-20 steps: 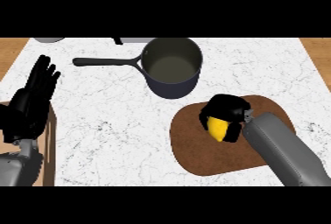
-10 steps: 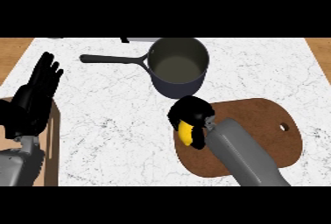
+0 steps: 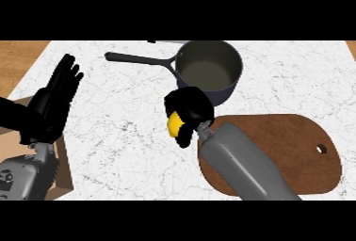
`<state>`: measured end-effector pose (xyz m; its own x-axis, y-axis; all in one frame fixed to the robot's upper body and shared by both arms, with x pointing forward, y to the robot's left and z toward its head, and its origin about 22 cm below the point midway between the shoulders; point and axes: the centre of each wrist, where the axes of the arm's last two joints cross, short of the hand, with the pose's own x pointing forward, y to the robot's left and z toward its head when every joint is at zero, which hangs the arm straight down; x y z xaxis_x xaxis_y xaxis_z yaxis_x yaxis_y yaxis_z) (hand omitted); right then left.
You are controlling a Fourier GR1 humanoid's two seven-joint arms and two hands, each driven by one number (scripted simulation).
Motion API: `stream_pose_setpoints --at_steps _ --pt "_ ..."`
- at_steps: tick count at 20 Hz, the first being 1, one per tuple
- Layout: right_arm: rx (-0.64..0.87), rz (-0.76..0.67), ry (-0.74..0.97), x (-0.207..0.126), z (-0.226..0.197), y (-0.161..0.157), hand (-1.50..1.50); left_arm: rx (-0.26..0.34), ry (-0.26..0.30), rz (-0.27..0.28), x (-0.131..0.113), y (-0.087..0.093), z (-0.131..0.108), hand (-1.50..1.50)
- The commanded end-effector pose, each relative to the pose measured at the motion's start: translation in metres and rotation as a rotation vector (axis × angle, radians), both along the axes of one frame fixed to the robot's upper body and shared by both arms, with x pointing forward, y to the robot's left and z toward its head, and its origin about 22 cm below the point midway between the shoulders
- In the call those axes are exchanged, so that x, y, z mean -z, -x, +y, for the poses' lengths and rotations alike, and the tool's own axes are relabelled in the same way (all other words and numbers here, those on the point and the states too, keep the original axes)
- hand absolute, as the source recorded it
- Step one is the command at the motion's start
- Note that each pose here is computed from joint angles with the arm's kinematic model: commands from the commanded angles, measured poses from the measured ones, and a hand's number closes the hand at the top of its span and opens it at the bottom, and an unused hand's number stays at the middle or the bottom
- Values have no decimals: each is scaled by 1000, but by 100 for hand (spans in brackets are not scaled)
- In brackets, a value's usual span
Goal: Pick the lemon from the cutting board and place it in the pot
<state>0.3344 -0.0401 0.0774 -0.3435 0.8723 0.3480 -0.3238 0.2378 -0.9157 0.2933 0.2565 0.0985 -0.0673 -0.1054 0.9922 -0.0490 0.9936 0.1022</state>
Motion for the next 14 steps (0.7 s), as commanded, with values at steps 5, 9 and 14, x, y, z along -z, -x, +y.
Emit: stream_pose_setpoints --at_steps 5,9,14 --pt "339 -331 -253 -74 36 8 150 32 14 27 5 -4 -13 0" --pt "475 -460 -333 -105 59 15 150 31 23 20 7 -6 -18 0" --pt "627 -555 -350 -123 84 21 150 38 25 17 5 -11 -24 0"
